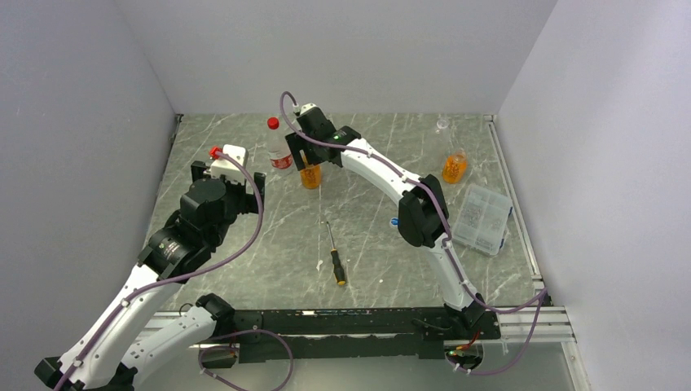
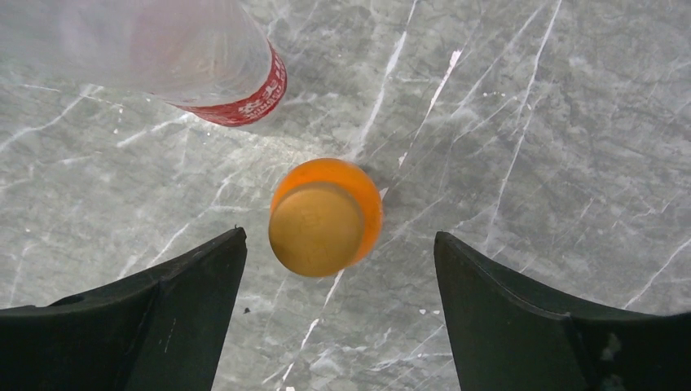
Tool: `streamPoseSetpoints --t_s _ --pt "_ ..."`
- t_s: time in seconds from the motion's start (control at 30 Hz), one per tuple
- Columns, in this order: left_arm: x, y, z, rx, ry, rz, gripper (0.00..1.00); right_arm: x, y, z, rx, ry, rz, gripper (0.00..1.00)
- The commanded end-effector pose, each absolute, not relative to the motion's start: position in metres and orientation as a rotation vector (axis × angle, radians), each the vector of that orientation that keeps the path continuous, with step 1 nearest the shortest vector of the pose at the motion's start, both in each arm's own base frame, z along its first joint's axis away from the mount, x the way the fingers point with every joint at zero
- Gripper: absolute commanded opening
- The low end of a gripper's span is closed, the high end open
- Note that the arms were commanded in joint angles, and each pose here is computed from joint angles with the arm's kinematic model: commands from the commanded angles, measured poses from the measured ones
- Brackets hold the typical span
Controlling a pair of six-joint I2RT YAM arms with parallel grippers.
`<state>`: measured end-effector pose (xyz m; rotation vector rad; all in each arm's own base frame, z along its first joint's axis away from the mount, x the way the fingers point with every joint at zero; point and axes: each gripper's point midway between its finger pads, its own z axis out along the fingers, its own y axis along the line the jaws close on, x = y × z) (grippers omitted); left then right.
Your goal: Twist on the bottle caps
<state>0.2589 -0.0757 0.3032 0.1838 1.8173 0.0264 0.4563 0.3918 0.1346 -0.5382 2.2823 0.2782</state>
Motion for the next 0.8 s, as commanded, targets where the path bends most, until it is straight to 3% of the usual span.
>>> streamPoseSetpoints --t_s 0.0,0.27,0.37,0.77 --pt "0.258 -0.075 0.326 0.144 1.770 -0.007 0.99 0.460 0.397 0.178 -0.501 2.214 0.353 0.88" --pt "0.258 -0.086 0.327 0.166 1.770 -0.070 0.99 0.441 0.371 0.234 -0.429 2.190 0.406 0.91" --pt "0.259 -0.101 0.329 0.206 1.775 -0.139 0.99 0.431 0.340 0.258 -0.350 2.184 0.423 0.98" --pt "0.271 -0.134 0.318 0.272 1.811 -0.252 0.99 0.392 0.145 0.285 0.126 2.166 0.207 1.00"
